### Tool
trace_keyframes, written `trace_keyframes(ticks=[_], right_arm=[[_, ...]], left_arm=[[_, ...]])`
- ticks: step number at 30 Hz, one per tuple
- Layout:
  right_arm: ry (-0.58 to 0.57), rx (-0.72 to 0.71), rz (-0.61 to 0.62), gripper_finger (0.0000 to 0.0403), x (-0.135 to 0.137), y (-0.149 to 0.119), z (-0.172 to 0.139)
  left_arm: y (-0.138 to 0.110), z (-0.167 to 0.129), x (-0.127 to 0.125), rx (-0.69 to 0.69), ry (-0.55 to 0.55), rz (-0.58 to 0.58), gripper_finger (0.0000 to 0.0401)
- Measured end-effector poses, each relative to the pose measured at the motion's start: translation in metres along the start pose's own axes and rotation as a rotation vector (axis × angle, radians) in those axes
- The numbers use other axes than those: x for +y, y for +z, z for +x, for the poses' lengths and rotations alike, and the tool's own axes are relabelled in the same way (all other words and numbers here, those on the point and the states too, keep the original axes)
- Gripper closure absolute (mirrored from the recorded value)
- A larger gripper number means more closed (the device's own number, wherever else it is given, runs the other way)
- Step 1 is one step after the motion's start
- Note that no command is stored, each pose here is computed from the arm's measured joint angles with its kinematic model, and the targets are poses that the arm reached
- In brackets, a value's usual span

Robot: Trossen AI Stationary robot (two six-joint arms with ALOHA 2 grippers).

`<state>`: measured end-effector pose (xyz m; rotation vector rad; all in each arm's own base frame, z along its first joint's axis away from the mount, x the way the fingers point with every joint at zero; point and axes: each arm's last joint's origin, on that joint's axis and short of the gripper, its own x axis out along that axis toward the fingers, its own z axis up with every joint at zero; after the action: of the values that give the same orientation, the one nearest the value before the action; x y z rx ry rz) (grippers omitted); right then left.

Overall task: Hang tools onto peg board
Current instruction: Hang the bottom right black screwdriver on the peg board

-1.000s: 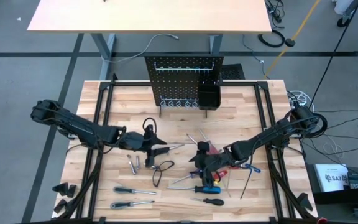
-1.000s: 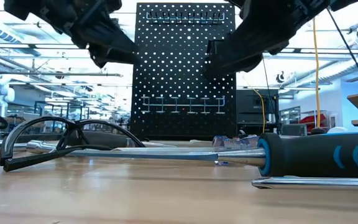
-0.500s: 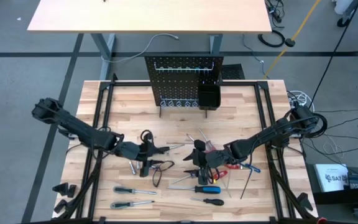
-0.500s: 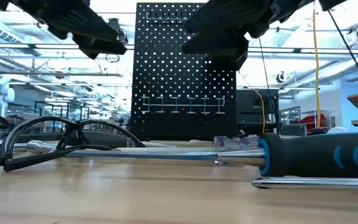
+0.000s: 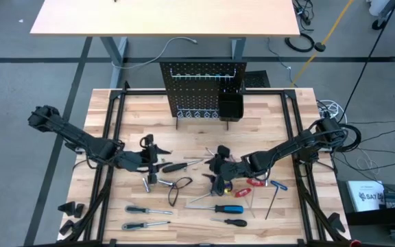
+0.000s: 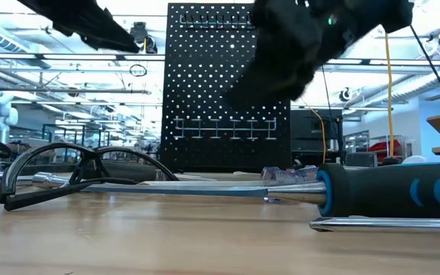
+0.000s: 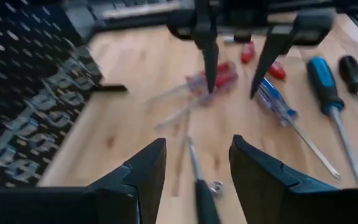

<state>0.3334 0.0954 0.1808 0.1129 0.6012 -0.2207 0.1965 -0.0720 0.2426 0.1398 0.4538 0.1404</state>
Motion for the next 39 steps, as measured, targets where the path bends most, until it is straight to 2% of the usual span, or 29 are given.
trace_keyframes(ticks=[7,17,20,26,32,39], right_arm=[[-0.136,0.199,0.216,0.0174,-0.016,-0.013,-0.018],[-0.274,0.399,0.382,0.0174,-0.028,-0.029,-0.036],[-0.299,0.410,0.428,0.0174,-0.028,-0.031,-0.037],[-0.272,0.395,0.432,0.0174,-0.021,-0.032,-0.039],[-0.378,0.394,0.469,0.0174,-0.026,-0.037,-0.043],[-0.409,0.401,0.478,0.0174,-0.032,-0.037,-0.040]], left_arm=[[0.001,-0.005,0.014,0.004,0.053,0.013,0.0224],[0.000,-0.004,0.014,0.012,0.047,0.014,0.0224],[0.000,-0.004,0.014,0.011,0.045,0.012,0.0224],[0.000,-0.004,0.013,0.014,0.000,0.011,0.0224],[0.000,-0.004,0.012,0.014,-0.004,0.010,0.0224],[0.000,-0.004,0.012,0.014,-0.004,-0.003,0.0224]])
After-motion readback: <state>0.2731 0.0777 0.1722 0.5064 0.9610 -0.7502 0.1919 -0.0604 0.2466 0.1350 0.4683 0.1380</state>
